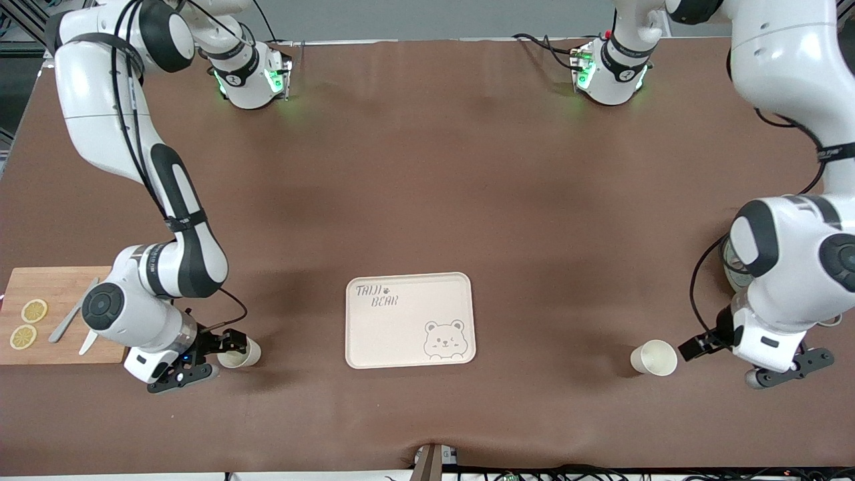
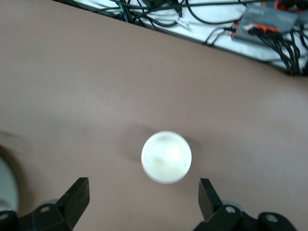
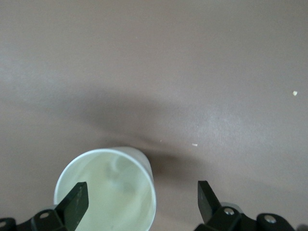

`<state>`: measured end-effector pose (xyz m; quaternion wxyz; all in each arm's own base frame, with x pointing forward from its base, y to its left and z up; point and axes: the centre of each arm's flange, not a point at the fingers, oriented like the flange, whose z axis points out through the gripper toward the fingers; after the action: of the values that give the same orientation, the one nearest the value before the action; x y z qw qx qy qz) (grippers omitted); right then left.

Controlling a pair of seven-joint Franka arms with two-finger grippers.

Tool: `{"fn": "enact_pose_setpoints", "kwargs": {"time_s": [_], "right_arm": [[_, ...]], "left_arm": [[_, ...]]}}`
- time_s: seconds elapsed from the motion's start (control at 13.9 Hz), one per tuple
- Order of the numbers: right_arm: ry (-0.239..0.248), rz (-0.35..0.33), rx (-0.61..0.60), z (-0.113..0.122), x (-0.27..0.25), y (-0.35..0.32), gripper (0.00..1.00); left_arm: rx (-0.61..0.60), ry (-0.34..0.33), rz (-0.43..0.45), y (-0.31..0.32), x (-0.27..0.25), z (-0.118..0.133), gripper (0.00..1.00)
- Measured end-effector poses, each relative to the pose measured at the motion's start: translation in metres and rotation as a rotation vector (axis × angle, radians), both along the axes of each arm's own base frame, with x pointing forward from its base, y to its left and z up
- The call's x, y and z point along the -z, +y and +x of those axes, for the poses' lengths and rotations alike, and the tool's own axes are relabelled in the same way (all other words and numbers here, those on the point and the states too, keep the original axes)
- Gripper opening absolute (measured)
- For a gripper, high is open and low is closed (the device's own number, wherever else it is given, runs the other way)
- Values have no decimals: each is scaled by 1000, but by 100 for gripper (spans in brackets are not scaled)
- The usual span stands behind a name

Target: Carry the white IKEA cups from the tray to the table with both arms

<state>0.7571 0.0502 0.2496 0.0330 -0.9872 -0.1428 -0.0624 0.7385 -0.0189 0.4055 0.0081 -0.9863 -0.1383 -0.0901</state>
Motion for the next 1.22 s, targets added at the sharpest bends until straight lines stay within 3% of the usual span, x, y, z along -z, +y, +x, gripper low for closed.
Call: {"fn": "enact_pose_setpoints", "kwargs": {"time_s": [0.29,0.5,0.93,1.22], "right_arm": [[68,1,-16,-6,-60,2,100],[93,-3,-24,-19,-145,-1,100],[164,-9,73,-91,-308,-43,100],[138,-5,186,-123,-362,-89,100]], "left_arm": [[91,63,-4,4,-53,-24,100],[150,101,-11,7,-89,-43,100],[166,105,-35,8,-161,-80,100],[168,144,-48,10,-184,-101,100]]}}
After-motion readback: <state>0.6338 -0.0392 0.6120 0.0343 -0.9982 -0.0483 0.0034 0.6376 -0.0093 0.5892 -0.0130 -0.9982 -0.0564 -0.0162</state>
